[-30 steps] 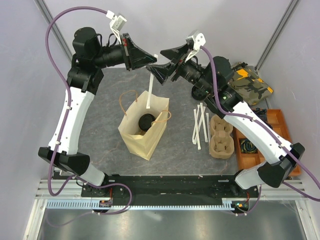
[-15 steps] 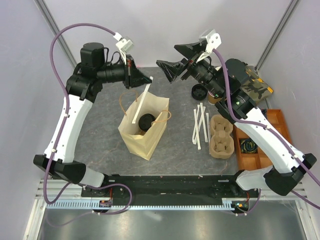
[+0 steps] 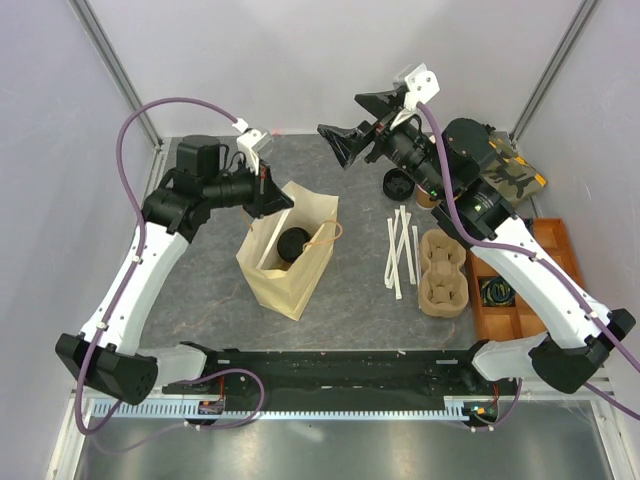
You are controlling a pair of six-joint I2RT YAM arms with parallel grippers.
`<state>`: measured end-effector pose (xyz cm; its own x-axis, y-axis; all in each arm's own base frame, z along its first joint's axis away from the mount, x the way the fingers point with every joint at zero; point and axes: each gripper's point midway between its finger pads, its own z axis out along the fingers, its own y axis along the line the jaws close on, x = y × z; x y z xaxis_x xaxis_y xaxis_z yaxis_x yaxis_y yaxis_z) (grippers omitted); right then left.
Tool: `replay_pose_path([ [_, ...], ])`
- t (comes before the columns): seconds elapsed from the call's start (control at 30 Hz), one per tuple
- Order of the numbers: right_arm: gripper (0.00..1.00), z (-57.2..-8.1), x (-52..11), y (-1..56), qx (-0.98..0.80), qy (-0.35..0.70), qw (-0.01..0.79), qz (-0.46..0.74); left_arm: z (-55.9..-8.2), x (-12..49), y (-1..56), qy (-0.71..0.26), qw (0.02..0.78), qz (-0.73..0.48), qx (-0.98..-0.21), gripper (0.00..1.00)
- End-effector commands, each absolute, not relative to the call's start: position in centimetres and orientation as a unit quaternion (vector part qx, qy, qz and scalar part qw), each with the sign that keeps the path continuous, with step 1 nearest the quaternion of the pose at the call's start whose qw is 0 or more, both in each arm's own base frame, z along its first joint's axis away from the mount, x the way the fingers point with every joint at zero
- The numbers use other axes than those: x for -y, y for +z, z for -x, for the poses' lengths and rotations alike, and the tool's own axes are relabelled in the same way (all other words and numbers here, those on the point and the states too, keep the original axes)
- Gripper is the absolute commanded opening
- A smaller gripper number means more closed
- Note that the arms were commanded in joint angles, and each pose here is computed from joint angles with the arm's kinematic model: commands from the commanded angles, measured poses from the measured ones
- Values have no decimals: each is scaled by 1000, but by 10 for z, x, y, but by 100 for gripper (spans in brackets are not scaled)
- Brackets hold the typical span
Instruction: Pack the takeout coffee
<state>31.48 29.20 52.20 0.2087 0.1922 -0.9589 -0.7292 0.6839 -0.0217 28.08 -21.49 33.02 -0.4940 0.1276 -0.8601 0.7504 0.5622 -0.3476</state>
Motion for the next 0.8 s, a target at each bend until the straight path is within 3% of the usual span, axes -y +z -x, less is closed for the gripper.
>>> replay_pose_path([
  [0.0,98,-307,-280,532,-534,295,752,248,-289,208,331,-344,475,-277,-761,2],
  [0.37,98,-306,-281,525,-539,295,746,256,-300,205,311,-318,502,-254,-763,2],
  [0.53,98,-307,-282,525,-540,293,746,258,-303,202,306,-293,511,-250,-768,6],
  [0.77,98,-309,-284,522,-541,292,744,261,-296,207,313,-293,516,-265,-760,38],
])
